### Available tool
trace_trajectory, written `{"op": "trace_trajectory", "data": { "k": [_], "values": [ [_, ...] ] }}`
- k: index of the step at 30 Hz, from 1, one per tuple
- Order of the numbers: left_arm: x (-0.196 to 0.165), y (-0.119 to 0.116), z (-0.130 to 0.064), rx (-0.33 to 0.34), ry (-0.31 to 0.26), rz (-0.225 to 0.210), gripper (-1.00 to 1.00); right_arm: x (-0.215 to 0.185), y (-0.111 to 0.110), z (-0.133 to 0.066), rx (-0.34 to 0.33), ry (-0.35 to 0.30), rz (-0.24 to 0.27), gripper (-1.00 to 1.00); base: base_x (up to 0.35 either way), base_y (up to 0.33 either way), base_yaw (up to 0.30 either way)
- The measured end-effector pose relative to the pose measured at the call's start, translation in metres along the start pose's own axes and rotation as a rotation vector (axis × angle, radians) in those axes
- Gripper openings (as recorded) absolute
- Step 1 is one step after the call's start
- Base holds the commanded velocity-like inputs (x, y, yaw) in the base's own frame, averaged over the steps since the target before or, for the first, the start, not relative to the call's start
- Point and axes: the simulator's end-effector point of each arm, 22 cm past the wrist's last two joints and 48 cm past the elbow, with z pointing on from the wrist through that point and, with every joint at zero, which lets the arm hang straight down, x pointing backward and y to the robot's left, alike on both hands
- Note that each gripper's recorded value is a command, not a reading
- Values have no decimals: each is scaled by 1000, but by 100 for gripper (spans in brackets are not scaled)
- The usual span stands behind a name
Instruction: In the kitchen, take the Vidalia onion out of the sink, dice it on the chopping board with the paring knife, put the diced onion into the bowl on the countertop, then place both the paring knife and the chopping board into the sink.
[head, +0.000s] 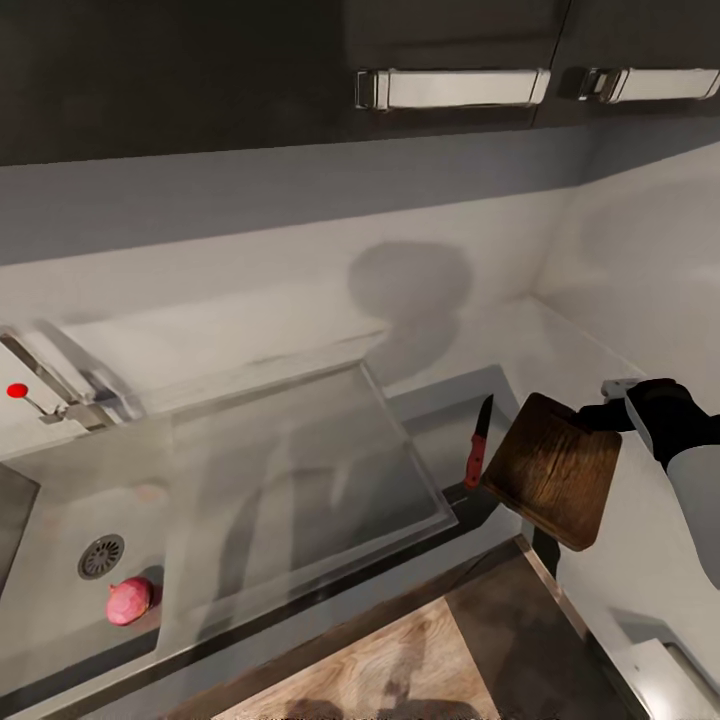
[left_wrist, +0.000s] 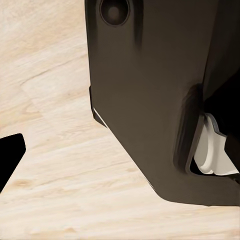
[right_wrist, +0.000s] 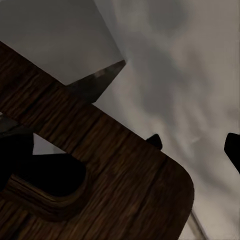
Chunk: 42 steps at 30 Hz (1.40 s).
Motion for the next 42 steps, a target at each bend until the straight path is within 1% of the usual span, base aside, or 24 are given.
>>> {"op": "trace_trajectory", "data": {
  "k": [8, 17, 42],
  "values": [
    [5, 0, 1, 0, 12, 1, 100, 1, -1, 5, 11, 3, -13, 100, 0, 0, 0],
    [10, 0, 2, 0, 24, 1, 100, -1, 1, 8, 12, -4, -15, 100, 0, 0, 0],
    [11, 0, 3, 0, 25, 2, 100, -3, 2, 8, 14, -7, -19, 100, 0, 0, 0]
  ]
}}
